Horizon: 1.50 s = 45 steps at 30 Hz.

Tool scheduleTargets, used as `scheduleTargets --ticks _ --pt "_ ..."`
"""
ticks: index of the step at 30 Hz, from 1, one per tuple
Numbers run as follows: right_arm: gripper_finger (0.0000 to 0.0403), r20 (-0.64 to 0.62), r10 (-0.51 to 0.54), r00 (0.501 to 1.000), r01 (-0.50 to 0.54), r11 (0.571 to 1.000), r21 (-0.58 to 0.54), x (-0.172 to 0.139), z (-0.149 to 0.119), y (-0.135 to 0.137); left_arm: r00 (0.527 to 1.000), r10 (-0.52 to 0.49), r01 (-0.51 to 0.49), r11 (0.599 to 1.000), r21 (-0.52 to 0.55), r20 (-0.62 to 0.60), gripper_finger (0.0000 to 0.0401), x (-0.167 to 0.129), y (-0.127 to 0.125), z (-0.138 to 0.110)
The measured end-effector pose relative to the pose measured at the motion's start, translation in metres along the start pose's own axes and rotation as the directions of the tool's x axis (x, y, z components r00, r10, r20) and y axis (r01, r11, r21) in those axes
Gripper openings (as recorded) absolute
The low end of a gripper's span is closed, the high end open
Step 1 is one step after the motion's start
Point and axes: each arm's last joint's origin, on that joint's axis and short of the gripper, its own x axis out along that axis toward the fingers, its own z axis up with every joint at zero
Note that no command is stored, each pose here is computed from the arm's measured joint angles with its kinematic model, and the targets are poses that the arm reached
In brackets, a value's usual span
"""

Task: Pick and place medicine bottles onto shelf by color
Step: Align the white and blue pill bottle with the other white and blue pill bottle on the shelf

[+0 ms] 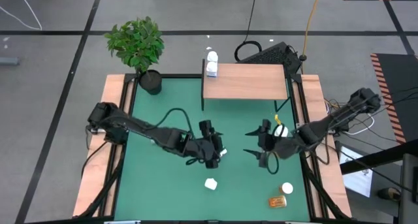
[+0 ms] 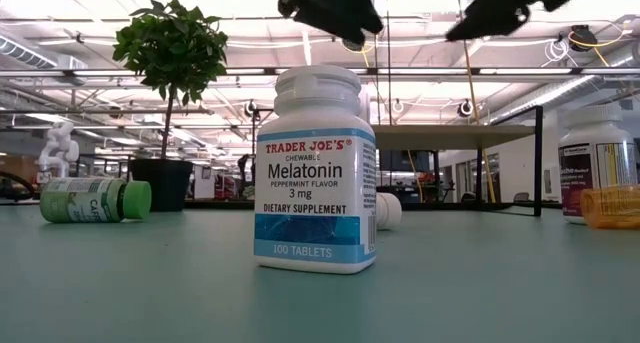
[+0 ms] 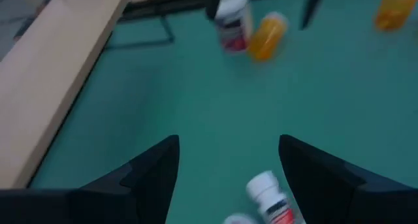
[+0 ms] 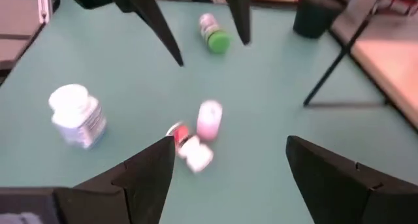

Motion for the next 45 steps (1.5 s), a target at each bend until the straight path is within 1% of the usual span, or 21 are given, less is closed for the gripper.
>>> scheduleTargets --ticks 4,8,11,14,16,19,22,24,27,29,31,34,36,38,40,43,45 --pt "0.0286 -0.039 0.026 0.999 -0.023 0.996 0.081 -0.021 -0.002 -0.003 0.999 -0.006 0.007 1.0 -0.006 0.039 0.0264 0.008 -0.006 -0.013" --pt "0.0286 -0.083 0.041 0.996 -0.029 0.989 0.147 -0.042 -0.007 -0.013 0.998 0.009 -0.007 0.999 -0.036 0.069 0.0264 0.017 -0.002 -0.022" --pt "0.0286 -0.124 0.038 0.992 -0.013 0.981 0.195 -0.055 -0.014 -0.023 0.997 0.02 -0.015 0.998 -0.058 0.072 0.0264 0.024 0.004 -0.029" --pt "0.0286 -0.157 0.021 0.987 0.015 0.973 0.23 -0.061 -0.019 -0.029 0.998 0.015 -0.01 0.997 -0.075 0.063 0.0264 0.028 0.008 -0.033" --pt "0.0286 -0.161 0.018 0.987 0.022 0.971 0.239 -0.06 -0.02 -0.029 0.999 0.015 -0.012 0.996 -0.091 0.042 0.0264 0.029 0.009 -0.035" --pt "0.0286 -0.162 0.018 0.987 0.019 0.975 0.223 -0.053 -0.024 -0.024 1.0 0.015 -0.015 0.993 -0.113 -0.003 0.0264 0.028 0.01 -0.036" --pt "0.0286 -0.14 0.033 0.99 -0.005 0.982 0.191 -0.041 -0.029 -0.016 0.998 0.005 -0.011 0.996 -0.086 -0.067 0.0264 0.024 0.007 -0.04" --pt "0.0286 -0.114 0.075 0.991 -0.054 0.983 0.175 -0.033 -0.032 -0.009 0.995 -0.025 0.019 0.998 -0.064 -0.1 0.0264 0.021 0.004 -0.041" --pt "0.0286 -0.061 0.153 0.986 -0.142 0.977 0.161 -0.018 -0.037 0.004 0.983 -0.128 0.122 0.991 -0.058 -0.128 0.0264 0.019 -0.003 -0.044" --pt "0.0286 -0.034 0.208 0.977 -0.201 0.968 0.154 -0.009 -0.04 0.011 0.961 -0.234 0.228 0.972 -0.061 -0.148 0.0264 0.016 -0.009 -0.046" --pt "0.0286 -0.021 0.246 0.969 -0.24 0.959 0.148 -0.002 -0.046 0.017 0.925 -0.346 0.341 0.938 -0.06 -0.157 0.0264 0.013 -0.016 -0.046" --pt "0.0286 -0.018 0.247 0.969 -0.242 0.96 0.142 0.008 -0.054 0.023 0.847 -0.504 0.502 0.863 -0.055 -0.168 0.0264 0.004 -0.032 -0.047" --pt "0.0286 -0.026 0.243 0.97 -0.237 0.962 0.136 0.014 -0.06 0.025 0.803 -0.57 0.576 0.817 -0.017 -0.173 0.0264 -0.003 -0.043 -0.048" --pt "0.0286 -0.024 0.238 0.971 -0.233 0.963 0.137 0.019 -0.063 0.028 0.786 -0.592 0.608 0.793 0.043 -0.177 0.0264 -0.011 -0.055 -0.05" --pt "0.0286 -0.015 0.237 0.971 -0.233 0.962 0.141 0.024 -0.065 0.03 0.779 -0.602 0.623 0.775 0.107 -0.177 0.0264 -0.018 -0.066 -0.051" --pt "0.0286 -0.01 0.231 0.973 -0.228 0.962 0.148 0.03 -0.065 0.031 0.793 -0.593 0.61 0.77 0.189 -0.143 0.0264 -0.021 -0.08 -0.052" --pt "0.0286 -0.009 0.228 0.974 -0.224 0.963 0.149 0.032 -0.066 0.031 0.794 -0.6 0.606 0.766 0.213 -0.101 0.0264 -0.017 -0.088 -0.052"
